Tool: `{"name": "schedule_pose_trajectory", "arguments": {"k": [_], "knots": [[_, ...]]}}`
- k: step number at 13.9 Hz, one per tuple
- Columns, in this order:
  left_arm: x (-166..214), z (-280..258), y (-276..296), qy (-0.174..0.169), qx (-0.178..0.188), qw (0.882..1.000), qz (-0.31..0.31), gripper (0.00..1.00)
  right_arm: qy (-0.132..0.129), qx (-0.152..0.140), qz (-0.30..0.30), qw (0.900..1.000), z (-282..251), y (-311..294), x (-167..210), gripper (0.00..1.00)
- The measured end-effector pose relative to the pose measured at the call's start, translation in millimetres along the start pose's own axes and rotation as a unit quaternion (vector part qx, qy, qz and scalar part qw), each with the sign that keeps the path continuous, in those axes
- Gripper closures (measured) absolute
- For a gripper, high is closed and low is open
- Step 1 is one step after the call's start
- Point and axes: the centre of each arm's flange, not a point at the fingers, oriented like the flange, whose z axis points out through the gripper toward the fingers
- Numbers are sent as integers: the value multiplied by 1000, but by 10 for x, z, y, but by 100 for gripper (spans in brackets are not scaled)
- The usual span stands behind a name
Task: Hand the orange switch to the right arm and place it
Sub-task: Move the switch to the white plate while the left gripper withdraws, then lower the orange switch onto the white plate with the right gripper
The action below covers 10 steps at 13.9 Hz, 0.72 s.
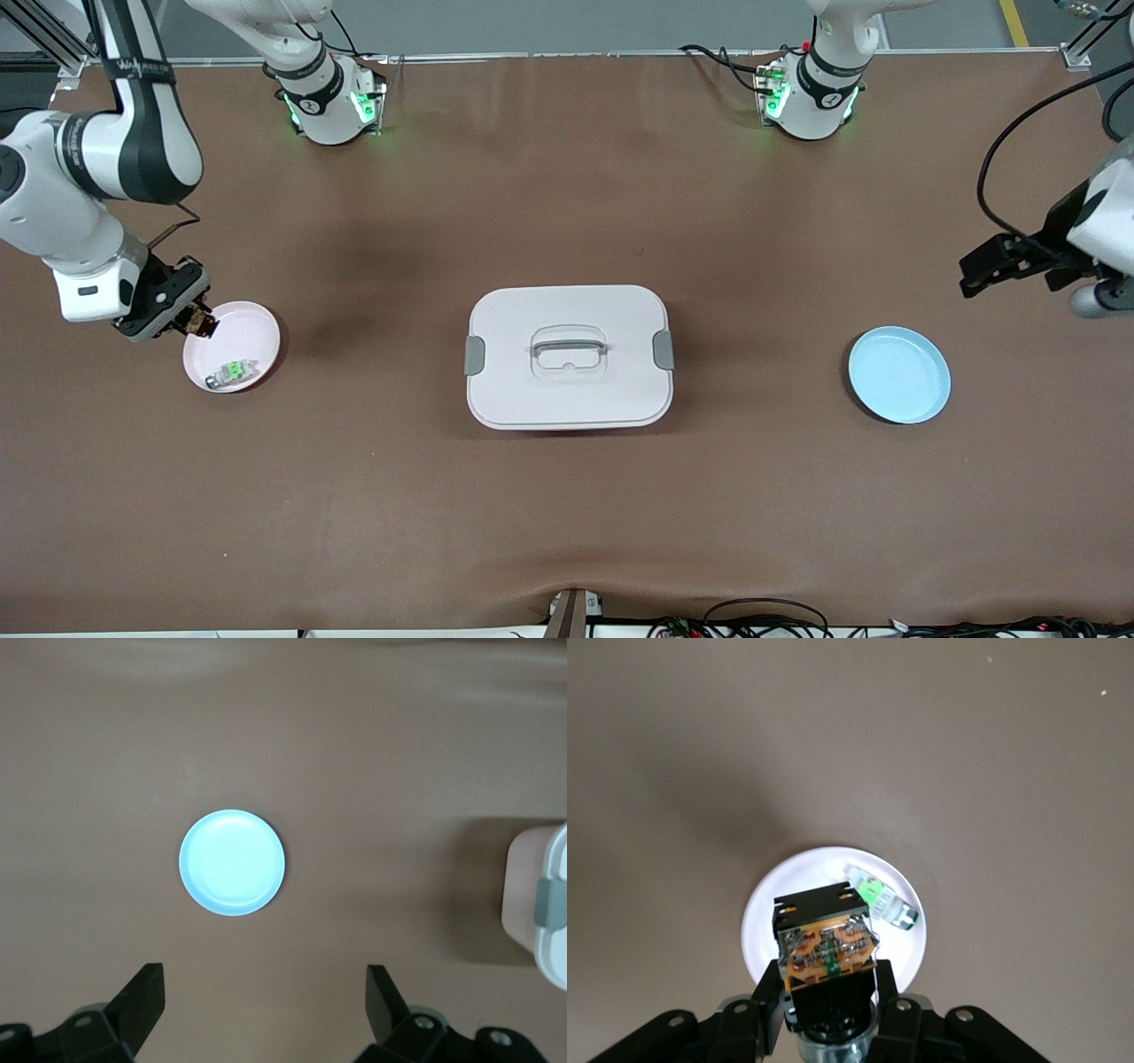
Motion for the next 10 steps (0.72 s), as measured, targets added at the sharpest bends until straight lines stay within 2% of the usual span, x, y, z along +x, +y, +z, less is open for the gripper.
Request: {"name": "schedule_pose_trajectory", "arguments": {"k": [4, 7, 10], "knots": [[-339, -100, 30, -7, -9, 999, 33, 0, -1, -17, -51, 999, 311, 57, -222, 56], [-575, -209, -17, -9, -10, 999, 34, 0, -32, -13, -91, 995, 470, -47, -307, 56], [-699, -283, -17, -15, -9, 999, 35, 0, -53, -14, -115, 992, 624, -130, -422, 56]]}}
